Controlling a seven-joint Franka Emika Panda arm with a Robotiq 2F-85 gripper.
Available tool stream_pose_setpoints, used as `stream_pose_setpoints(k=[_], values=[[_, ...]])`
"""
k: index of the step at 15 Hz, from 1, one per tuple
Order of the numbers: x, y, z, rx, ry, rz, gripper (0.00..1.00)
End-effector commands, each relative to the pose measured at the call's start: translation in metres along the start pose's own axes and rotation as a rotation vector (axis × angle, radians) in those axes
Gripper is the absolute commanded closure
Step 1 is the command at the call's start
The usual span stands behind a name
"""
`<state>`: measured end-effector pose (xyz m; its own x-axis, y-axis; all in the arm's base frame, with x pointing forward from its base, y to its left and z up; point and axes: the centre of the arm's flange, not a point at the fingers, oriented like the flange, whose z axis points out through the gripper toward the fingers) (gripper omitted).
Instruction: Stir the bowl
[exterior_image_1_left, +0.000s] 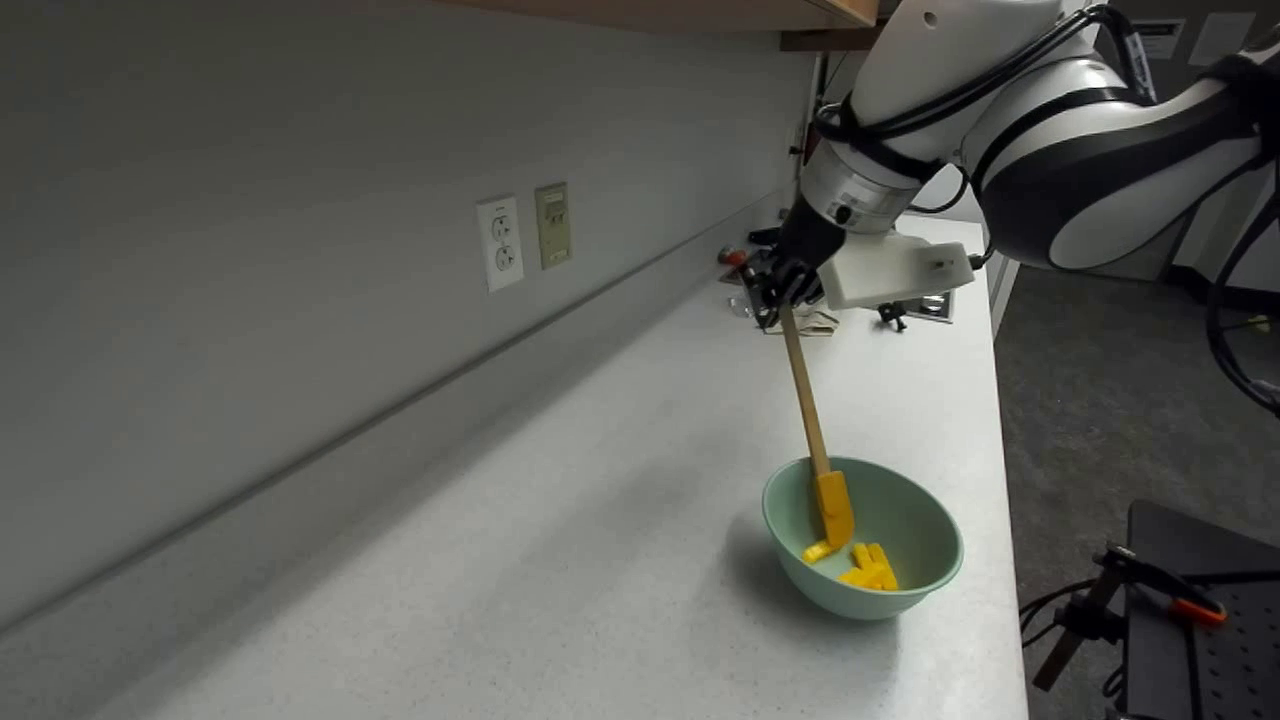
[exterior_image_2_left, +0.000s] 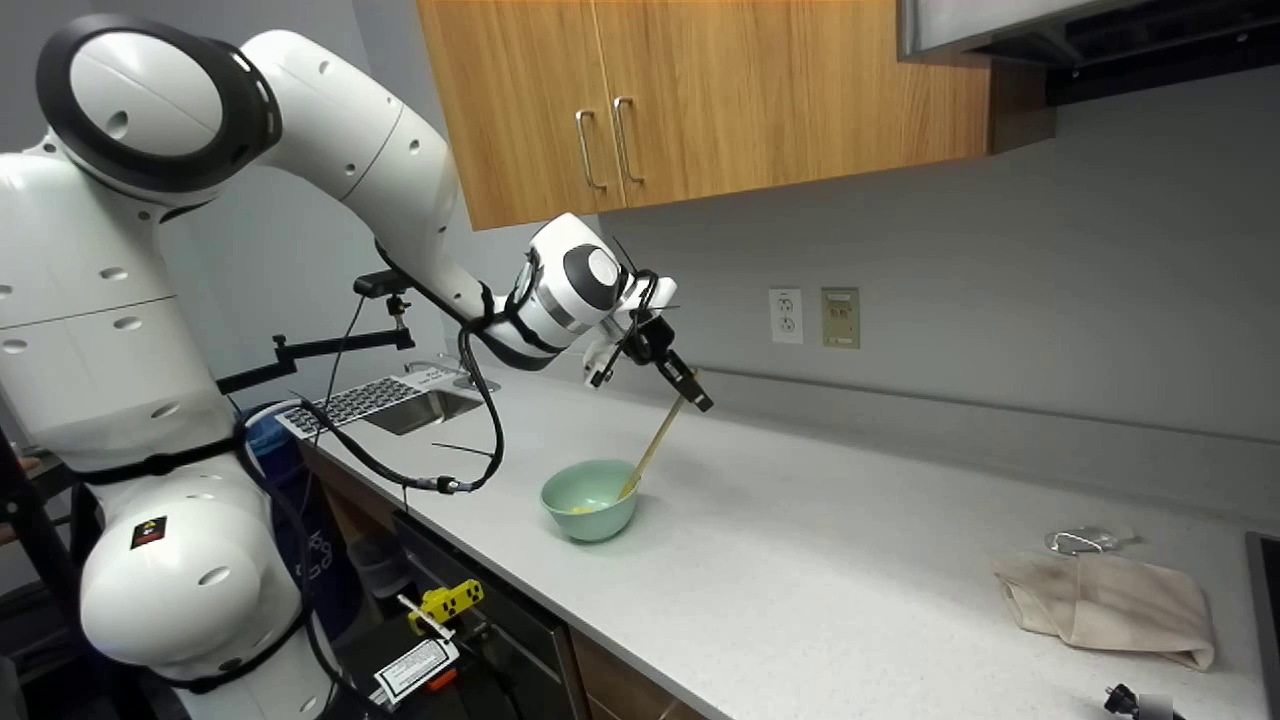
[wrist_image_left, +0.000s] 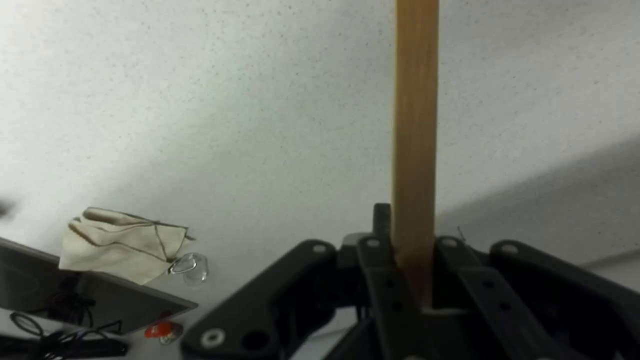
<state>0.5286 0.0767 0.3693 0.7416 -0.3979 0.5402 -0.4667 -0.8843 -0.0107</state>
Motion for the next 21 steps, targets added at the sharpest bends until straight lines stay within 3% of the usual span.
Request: stream_pose_setpoints(k=[1,9,13,17,21], values=[[0.005,-0.001,-0.009,-0.033,0.039,-0.002,0.98],[-0.002,-0.010,-0.003,0.101,-0.176,0.099,0.98],[-0.003,-0.009,0.002,0.005,-0.072,0.060,0.98],[0.001,-0.006,0.001,-0.038,0.012,0.026,0.98],[0.003,-0.007,0.001,-0.018,-0.010,0.027,0.98]])
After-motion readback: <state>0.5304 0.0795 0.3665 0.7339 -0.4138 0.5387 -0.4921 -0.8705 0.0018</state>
